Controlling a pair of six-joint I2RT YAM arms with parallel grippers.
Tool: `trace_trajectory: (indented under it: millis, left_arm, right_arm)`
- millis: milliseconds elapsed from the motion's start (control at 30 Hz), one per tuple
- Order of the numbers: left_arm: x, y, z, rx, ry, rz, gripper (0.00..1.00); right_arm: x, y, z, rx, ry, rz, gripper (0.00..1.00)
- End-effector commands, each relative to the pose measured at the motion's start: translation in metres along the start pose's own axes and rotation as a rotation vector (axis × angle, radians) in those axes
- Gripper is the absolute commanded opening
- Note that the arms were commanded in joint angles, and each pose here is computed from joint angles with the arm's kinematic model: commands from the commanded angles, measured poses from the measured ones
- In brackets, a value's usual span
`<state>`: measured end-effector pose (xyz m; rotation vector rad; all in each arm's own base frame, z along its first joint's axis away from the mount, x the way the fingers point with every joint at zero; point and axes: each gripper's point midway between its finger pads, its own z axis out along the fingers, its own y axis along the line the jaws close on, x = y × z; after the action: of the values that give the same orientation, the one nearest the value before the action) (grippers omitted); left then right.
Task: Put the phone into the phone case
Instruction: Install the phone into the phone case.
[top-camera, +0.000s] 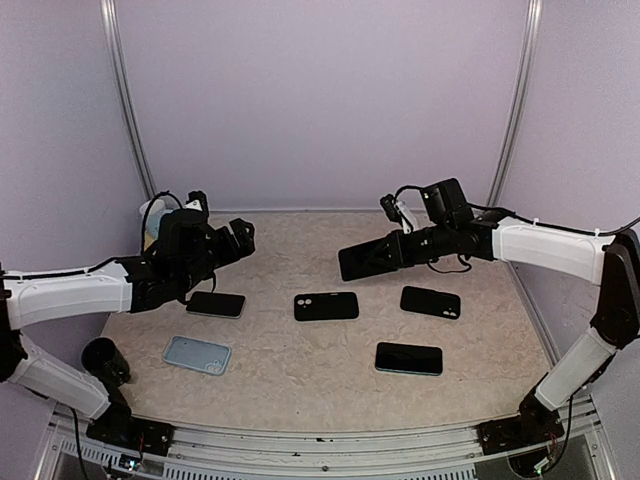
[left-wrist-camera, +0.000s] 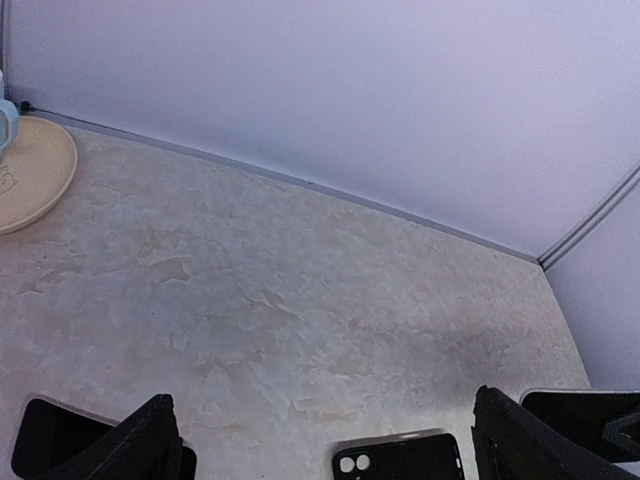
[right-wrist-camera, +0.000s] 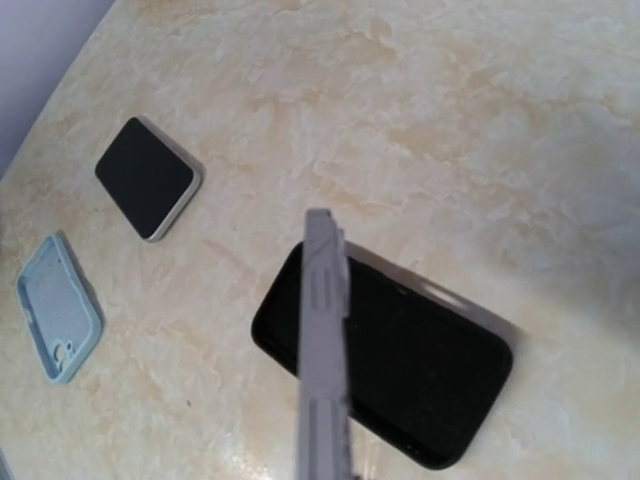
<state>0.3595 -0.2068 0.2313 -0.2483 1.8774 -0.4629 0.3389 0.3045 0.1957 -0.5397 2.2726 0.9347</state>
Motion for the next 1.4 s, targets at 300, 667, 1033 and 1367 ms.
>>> trace_trajectory:
  millis: [300, 667, 1033, 1367]
  left_arm:
    - [0.073, -0.041, 0.018, 0.306, 0.149, 0.063, 0.99]
    - [0.115, -0.059, 0.03, 0.427, 0.261, 0.048, 0.99]
    - [0.138, -0.077, 0.034, 0.52, 0.333, 0.008, 0.99]
    - [0.159, -0.076, 0.04, 0.512, 0.425, -0.027, 0.99]
  right_arm:
    - [0.002, 0.015, 0.04, -0.185, 0.133, 0.201, 0.0]
    - [0.011, 0.01, 0.068, -0.231, 0.195, 0.277, 0.0]
    - [0.01, 0.003, 0.092, -0.248, 0.222, 0.331, 0.0]
    - [0.012, -0.002, 0.105, -0.251, 0.249, 0.345, 0.0]
